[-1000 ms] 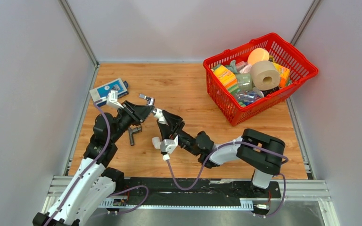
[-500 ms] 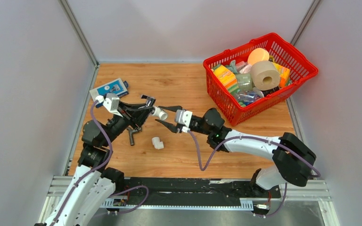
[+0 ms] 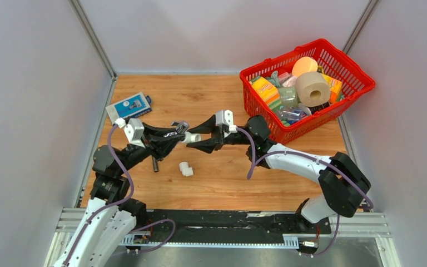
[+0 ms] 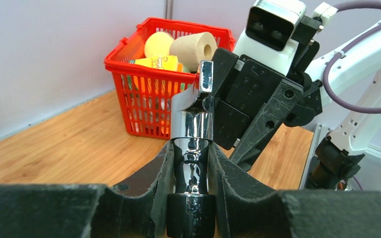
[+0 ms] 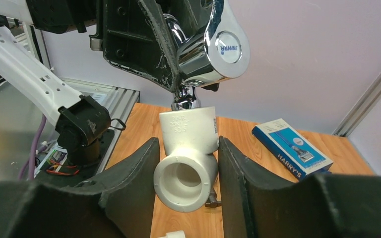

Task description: Install the water faucets

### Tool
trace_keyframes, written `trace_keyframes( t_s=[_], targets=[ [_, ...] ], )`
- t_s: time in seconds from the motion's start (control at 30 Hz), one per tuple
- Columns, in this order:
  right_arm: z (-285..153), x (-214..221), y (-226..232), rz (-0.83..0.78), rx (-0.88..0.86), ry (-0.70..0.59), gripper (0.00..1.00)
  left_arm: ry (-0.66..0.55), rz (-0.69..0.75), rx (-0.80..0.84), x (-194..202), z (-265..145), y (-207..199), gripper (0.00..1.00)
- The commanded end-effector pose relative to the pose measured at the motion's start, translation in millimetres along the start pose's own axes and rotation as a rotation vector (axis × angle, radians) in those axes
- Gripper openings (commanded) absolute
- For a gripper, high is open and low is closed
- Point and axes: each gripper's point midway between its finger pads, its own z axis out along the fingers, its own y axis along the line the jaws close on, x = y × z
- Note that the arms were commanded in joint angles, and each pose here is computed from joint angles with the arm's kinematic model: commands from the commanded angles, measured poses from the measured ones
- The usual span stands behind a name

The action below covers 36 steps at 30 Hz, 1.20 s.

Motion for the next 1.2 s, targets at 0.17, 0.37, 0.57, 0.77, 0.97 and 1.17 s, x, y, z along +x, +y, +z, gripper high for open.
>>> trace_keyframes(
  t_s=[0.17, 0.37, 0.57, 0.77, 0.97, 1.17],
  targets=[
    [-6.3, 7.0, -47.6, -0.005, 0.231, 0.081, 0.37, -0.063, 0.001, 0.129, -23.6, 0.9, -29.0, 0.00],
    [-18.5, -9.5, -64.1, -0.151, 0.341, 0.073, 0.59, -0.085, -0.182, -0.136, -12.7, 5.7, 18.6, 0.00],
    [-41.3, -11.5, -75.1, -0.336, 0.481, 0.163, 0.71, -0.105, -0.389, -0.296, 3.2, 11.1, 50.6, 0.00],
    [-51.7, -11.0, -51.2, -0.591, 0.521, 0.149, 0.74, -0.072, -0.518, -0.406, 25.7, 11.3, 69.8, 0.00],
    [-42.1, 7.1, -26.6, -0.800, 0.485, 0.198, 0.75, -0.150, -0.660, -0.469, 27.5, 5.4, 77.8, 0.00],
    [-33.3, 30.4, -25.7, -0.958, 0.518, 0.291, 0.73, -0.157, -0.700, -0.475, 30.6, 4.7, 77.9, 0.00]
  ],
)
